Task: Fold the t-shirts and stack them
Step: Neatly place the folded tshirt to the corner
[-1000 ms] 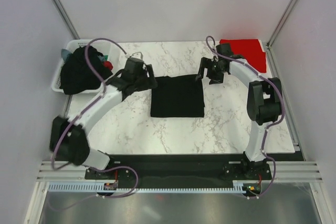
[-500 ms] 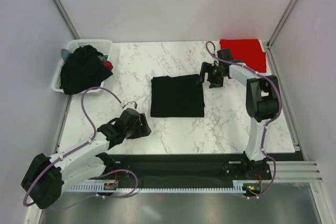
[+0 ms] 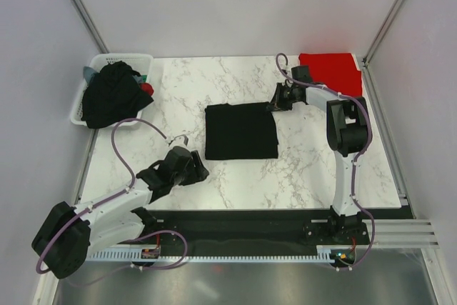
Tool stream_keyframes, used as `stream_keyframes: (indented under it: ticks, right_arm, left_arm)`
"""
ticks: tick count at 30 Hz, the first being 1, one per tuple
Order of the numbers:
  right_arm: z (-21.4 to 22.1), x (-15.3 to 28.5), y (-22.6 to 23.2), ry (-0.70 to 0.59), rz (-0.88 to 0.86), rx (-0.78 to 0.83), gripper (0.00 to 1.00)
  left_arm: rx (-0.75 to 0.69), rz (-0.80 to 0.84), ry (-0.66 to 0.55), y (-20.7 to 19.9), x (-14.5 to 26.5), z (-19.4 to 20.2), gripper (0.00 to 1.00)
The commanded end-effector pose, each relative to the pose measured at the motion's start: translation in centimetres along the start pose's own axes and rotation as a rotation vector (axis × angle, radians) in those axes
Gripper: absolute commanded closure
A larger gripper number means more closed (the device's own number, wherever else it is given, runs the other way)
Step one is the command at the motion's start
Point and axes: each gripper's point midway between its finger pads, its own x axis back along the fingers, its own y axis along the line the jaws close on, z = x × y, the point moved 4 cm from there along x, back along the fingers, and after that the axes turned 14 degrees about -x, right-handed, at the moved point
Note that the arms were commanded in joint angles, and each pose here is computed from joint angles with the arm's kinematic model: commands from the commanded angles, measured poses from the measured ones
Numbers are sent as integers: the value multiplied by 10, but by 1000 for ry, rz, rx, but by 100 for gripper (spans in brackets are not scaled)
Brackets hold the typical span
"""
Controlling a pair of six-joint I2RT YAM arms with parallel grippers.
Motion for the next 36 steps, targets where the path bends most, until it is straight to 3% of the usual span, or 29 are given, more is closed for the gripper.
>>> stream_keyframes:
  ticks: [1, 7, 12, 22, 36]
  right_arm:
    - [32, -23, -29, 109, 41, -11, 100]
    - [4, 8, -6, -13, 65, 55, 100]
    - [-35, 52, 3, -185, 250, 116, 100]
    - [-85, 137, 31, -461, 449, 225, 100]
    - [-139, 237, 79, -793, 554, 300, 100]
  left_arm:
    - [44, 13, -76, -5, 0, -13, 37]
    - [64, 51, -133, -5, 3, -14, 37]
    - [87, 79, -166, -3, 6, -13, 37]
    - [179, 96, -243, 11, 12, -14, 37]
    - [230, 72, -221, 24, 5, -11, 36]
